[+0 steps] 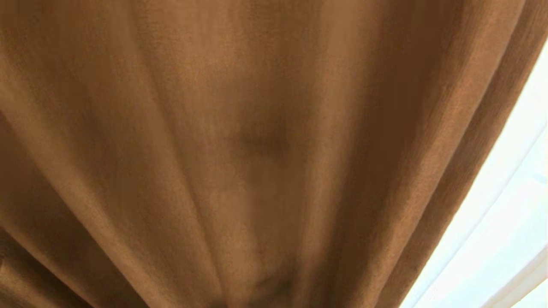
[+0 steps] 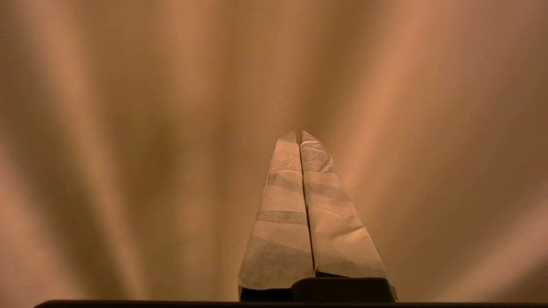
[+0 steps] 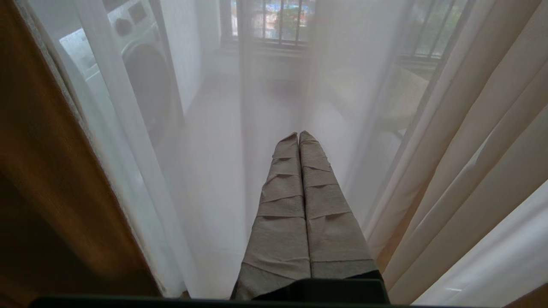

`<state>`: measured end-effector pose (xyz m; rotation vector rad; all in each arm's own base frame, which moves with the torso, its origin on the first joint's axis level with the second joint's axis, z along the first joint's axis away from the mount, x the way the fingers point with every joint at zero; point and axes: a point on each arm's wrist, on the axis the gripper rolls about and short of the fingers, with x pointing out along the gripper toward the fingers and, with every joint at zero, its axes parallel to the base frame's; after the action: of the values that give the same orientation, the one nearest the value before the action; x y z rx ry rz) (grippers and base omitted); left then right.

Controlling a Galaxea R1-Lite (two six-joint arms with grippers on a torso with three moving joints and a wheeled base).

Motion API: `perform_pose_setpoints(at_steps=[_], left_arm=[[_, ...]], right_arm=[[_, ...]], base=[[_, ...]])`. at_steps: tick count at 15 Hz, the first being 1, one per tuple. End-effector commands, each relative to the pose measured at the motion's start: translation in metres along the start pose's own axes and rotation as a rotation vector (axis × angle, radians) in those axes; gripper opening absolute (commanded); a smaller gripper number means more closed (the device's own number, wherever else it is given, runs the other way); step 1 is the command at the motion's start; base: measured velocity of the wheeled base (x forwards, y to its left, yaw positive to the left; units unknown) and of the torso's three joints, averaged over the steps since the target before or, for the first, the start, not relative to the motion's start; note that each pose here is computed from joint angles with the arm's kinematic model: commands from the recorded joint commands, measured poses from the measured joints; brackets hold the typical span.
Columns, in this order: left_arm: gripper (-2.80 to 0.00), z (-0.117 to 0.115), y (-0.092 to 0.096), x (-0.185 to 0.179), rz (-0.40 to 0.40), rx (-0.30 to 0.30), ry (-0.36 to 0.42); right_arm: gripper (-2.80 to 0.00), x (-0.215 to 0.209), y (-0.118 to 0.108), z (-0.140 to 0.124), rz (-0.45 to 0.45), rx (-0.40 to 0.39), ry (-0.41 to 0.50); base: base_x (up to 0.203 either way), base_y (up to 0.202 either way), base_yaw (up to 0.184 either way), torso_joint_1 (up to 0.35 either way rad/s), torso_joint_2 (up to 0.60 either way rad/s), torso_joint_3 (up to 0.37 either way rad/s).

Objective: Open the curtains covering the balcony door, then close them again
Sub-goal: Close the outer curtains on both sides

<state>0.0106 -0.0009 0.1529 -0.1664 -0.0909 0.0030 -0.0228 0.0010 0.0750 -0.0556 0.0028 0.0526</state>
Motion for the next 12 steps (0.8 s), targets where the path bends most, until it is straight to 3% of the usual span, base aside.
perform_pose_setpoints(at_steps=[1,2,5,8,10,12], left_arm=[[-2.80,-0.031,0.005,-0.012,0.037,0.019,-0.013],[-2.80,-0.036,0.006,-0.012,0.048,0.028,0.003],[-2.80,-0.054,0.009,-0.014,0.070,0.083,0.180],[-2.80,-0.066,0.012,-0.017,0.080,0.084,0.307],[-2.80,-0.069,0.014,-0.019,0.058,0.083,0.322],[-2.80,-0.069,0.014,-0.026,0.054,0.083,0.248]], right_arm=[[-2.80,0.000,0.000,0.000,0.001,-0.001,0.000],[-2.80,0.000,0.000,0.000,0.001,-0.001,0.000],[-2.80,0.000,0.000,0.000,0.001,-0.001,0.000],[-2.80,0.000,0.000,0.000,0.001,-0.001,0.000],[-2.80,0.000,0.000,0.000,0.001,-0.001,0.000],[-2.80,0.000,0.000,0.000,0.001,-0.001,0.000]], base=[[0.000,0.000,0.000,0.000,0.00,0.000],[0.000,0.000,0.000,0.000,0.00,0.000],[0.000,0.000,0.000,0.000,0.00,0.000],[0.000,0.000,0.000,0.000,0.00,0.000],[0.000,0.000,0.000,0.000,0.00,0.000],[0.000,0.000,0.000,0.000,0.00,0.000]])
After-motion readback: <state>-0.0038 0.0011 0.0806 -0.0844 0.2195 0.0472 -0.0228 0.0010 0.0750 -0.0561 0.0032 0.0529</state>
